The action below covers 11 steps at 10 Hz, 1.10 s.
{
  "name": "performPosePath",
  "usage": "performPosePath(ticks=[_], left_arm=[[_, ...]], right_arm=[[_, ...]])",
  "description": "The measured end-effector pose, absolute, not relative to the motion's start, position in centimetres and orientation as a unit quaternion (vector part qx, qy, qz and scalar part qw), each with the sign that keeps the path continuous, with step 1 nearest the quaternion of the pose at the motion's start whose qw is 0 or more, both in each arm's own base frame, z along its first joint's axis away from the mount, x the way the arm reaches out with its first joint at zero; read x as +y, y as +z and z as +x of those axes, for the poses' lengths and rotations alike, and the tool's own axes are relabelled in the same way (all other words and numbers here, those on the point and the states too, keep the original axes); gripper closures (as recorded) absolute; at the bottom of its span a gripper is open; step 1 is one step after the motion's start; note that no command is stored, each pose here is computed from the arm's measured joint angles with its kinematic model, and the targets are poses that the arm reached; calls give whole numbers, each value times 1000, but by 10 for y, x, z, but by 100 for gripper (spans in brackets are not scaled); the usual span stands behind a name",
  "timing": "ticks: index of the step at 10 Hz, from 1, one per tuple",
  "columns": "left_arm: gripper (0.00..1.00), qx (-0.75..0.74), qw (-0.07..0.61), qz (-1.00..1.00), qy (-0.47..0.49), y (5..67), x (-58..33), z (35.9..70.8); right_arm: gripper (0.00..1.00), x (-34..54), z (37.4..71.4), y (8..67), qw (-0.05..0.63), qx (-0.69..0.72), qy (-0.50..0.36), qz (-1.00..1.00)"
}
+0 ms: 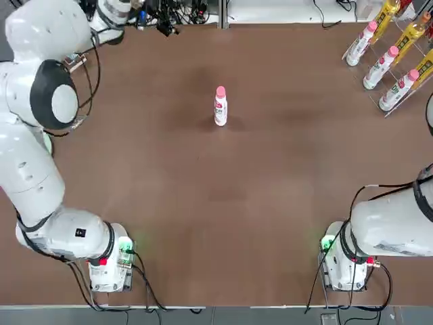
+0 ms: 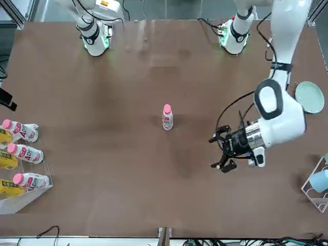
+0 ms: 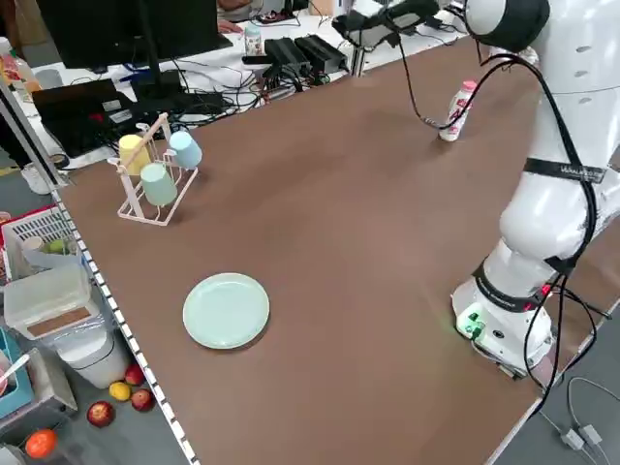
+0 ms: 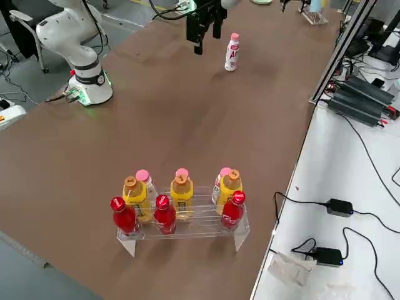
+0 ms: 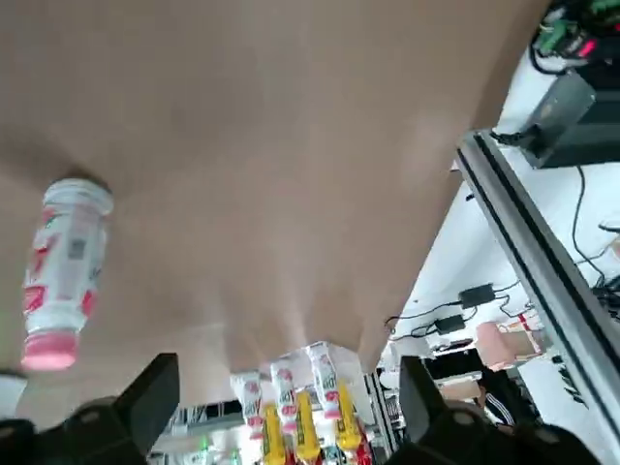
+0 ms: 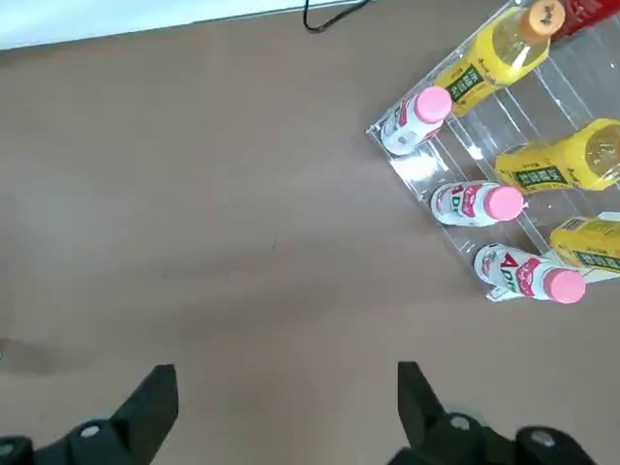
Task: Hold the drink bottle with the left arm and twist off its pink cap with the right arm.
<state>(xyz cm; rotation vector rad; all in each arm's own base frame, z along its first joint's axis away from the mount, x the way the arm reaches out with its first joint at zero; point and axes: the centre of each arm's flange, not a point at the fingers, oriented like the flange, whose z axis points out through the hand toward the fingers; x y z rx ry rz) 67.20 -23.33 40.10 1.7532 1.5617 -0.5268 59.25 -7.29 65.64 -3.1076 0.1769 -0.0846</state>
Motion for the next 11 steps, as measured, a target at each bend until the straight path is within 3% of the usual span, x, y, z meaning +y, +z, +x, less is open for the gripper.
performPosePath(ticks=[3,11], left_arm=[[0,595,360,695,-180,370,-308,648],[0,563,312,718,-265,356,-291,643]], right_arm=[[0,-73,592,656,14,57,-23,-998],[0,-76,592,656,13,60,-25,-998]])
